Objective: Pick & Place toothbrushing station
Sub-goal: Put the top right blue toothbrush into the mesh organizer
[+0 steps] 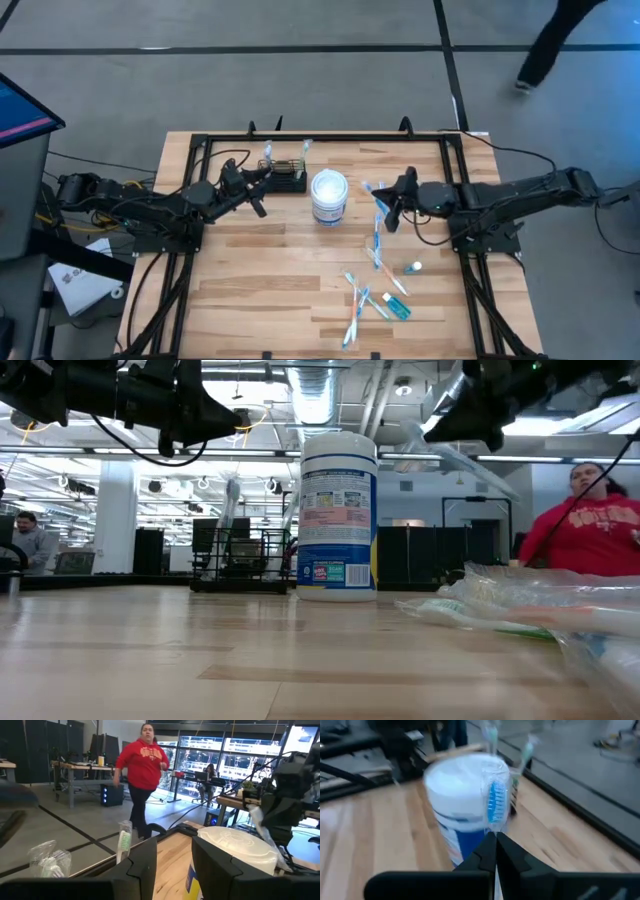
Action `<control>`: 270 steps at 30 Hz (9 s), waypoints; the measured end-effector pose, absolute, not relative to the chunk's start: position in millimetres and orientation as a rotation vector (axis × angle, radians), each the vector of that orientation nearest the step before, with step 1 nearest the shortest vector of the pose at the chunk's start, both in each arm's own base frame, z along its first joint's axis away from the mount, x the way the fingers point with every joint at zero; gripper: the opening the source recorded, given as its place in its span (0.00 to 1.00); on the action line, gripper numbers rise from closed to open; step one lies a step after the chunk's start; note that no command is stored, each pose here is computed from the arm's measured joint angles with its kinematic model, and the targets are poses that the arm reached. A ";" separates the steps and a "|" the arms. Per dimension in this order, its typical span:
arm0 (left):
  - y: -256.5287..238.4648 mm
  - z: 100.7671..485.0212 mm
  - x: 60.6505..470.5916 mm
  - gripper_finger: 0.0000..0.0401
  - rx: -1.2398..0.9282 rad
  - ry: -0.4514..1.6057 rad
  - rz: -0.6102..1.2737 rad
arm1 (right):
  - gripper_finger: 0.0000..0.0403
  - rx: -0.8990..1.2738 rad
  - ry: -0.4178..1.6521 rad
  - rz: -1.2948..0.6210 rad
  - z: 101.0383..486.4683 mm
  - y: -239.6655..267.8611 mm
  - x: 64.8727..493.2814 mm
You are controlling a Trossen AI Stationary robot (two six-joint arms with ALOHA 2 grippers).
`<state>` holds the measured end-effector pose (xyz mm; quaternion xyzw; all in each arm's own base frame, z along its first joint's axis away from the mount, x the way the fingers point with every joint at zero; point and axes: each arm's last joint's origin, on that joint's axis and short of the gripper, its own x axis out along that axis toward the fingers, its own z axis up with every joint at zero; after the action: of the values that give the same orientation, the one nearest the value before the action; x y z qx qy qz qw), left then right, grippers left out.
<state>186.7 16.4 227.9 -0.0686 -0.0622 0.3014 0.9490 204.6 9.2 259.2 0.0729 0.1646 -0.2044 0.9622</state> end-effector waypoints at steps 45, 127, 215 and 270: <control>-0.3 229.5 289.6 0.29 -0.212 -0.311 0.135 | 0.00 -0.053 -0.026 -0.221 289.1 38.8 263.0; -2.5 263.2 294.5 0.02 -0.141 -0.176 0.062 | 0.00 -0.079 -0.019 -0.203 288.6 38.8 262.9; 26.2 227.9 157.0 0.02 0.065 -0.027 0.854 | 0.00 -0.086 0.008 -0.201 285.8 39.2 263.0; 41.6 156.0 163.6 0.03 -0.025 0.061 0.929 | 0.00 -0.113 0.011 -0.203 285.7 38.8 263.0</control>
<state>163.6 41.6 156.0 -0.0121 0.0293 0.4481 0.8934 263.0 38.8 285.7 -0.0565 0.0057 -0.1012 0.9932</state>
